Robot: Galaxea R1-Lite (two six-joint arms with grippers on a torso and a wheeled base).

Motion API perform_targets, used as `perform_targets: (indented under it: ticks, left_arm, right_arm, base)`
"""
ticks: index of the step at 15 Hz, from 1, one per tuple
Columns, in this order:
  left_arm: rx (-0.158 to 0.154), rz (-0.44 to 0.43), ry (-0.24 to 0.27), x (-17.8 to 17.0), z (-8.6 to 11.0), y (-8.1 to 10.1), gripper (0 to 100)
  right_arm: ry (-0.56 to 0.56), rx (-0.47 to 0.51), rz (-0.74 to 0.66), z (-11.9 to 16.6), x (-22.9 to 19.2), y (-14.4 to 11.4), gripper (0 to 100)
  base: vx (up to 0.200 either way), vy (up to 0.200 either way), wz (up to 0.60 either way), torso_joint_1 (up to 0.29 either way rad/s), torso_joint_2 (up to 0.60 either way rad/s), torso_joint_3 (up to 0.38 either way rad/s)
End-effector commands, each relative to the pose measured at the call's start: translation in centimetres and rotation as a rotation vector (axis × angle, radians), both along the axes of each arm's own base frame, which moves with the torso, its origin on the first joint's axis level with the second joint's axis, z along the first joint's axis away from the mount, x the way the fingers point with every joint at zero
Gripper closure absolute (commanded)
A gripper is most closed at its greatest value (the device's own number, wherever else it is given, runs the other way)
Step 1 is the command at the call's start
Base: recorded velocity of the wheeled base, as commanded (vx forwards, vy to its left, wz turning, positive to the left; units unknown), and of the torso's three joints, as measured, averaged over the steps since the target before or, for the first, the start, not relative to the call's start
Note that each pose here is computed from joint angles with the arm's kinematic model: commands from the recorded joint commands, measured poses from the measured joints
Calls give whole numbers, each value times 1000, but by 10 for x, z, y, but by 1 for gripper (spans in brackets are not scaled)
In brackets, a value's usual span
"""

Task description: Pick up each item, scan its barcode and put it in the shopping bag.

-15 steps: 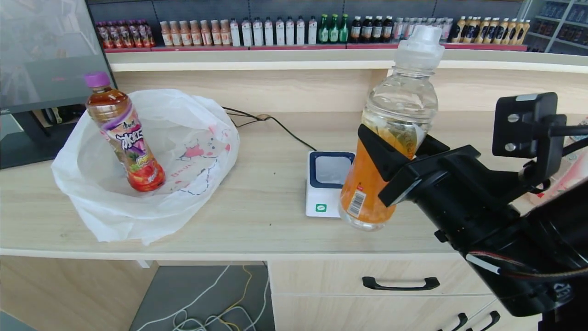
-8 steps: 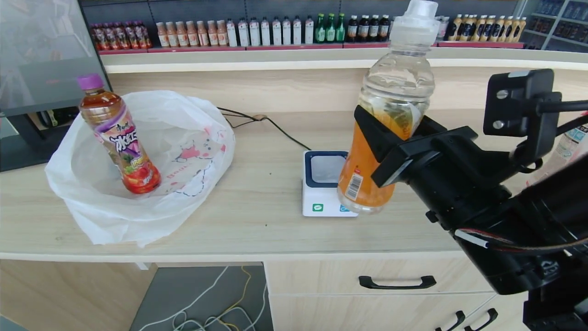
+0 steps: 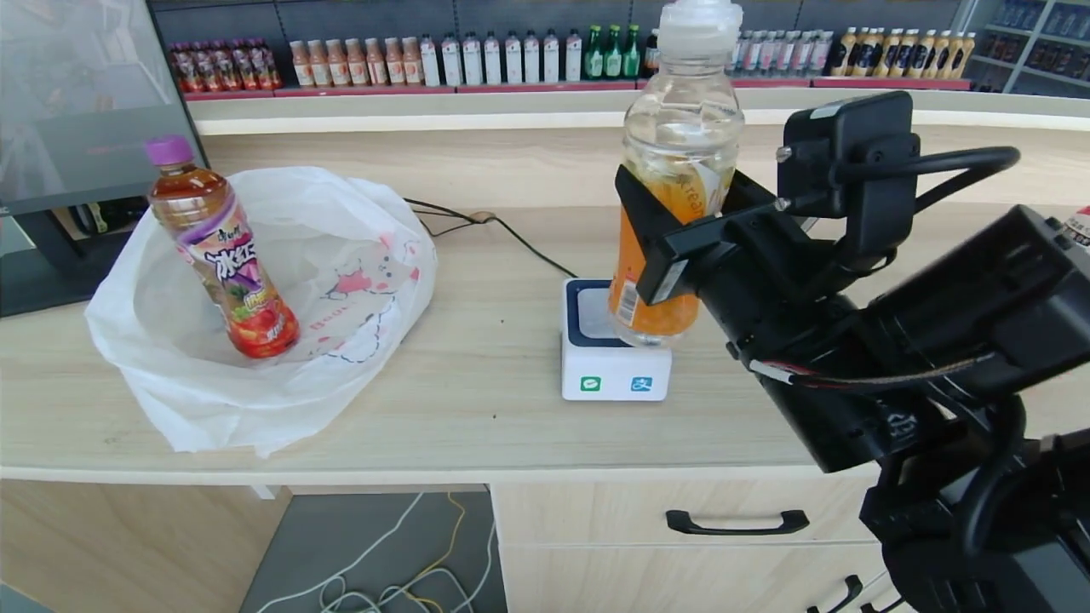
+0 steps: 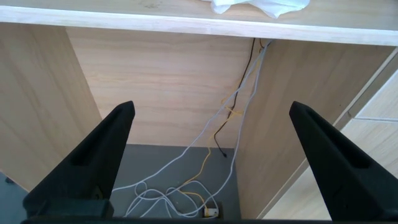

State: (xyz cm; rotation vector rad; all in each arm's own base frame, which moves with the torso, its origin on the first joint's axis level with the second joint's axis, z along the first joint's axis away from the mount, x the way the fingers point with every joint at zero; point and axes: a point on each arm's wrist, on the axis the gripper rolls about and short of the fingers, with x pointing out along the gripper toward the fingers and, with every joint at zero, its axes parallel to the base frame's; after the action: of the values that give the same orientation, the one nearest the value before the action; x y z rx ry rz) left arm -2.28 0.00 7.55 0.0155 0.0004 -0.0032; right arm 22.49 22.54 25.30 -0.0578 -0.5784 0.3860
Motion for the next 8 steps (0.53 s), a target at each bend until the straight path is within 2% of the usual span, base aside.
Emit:
perform_targets:
  ticks: [1,2,5,8]
  left_arm:
    - [0,0,0,0,0,0,0]
    - [0,0,1,0,0,0,0]
    - [0,0,0,0,0,0,0]
    - [1,0,0,0,0,0,0]
  right_arm:
    - [-71,-36,-27,6,20,7,100]
    - [-127,-72,-19,11,28,6,100]
    - [-146,-108,17,12,30,8,100]
    - [-278,-273,90,9,37,2,100]
  base:
    - [0,0,0,0,0,0]
    - [0,0,0,0,0,0]
    - [0,0,0,0,0,0]
    - [0,0,0,0,0,0]
